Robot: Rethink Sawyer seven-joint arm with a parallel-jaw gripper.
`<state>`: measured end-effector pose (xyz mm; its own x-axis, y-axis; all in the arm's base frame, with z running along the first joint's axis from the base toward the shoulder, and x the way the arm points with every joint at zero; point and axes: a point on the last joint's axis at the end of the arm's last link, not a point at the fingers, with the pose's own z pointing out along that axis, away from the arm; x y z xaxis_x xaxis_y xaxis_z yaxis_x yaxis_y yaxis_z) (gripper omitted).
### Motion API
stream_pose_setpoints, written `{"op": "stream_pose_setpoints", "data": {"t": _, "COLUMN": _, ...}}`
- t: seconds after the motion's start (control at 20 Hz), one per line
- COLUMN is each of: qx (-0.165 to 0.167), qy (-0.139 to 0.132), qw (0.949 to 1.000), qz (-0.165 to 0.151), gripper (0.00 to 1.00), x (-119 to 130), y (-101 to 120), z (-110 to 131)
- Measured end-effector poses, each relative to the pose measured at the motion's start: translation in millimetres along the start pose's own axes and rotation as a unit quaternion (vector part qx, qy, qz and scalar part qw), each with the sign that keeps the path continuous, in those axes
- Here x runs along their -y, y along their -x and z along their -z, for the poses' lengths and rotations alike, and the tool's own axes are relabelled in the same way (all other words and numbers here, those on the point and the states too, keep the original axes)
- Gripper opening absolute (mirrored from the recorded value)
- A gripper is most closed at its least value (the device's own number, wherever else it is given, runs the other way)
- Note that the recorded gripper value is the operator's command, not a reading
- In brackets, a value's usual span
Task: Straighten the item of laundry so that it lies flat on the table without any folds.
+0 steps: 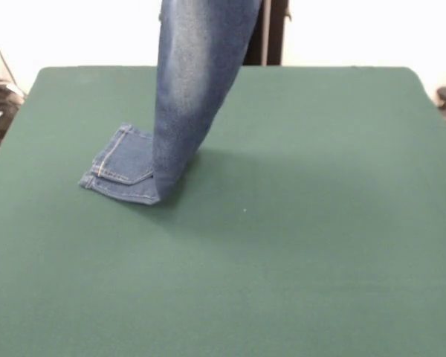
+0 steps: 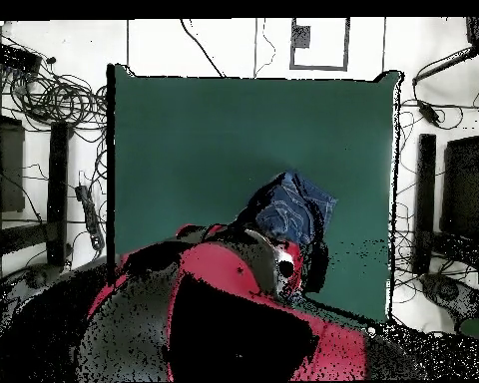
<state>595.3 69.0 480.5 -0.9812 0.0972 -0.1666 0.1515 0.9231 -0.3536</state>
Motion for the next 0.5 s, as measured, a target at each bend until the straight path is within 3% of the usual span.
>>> {"op": "stream_pose_setpoints", "data": {"t": 0.5, "qx": 0.003, "qy": -0.005, "qw": 0.9999, "qz": 0.01, "gripper": 0.0, "x": -12.9, "y": 9.0, "z": -23.2}}
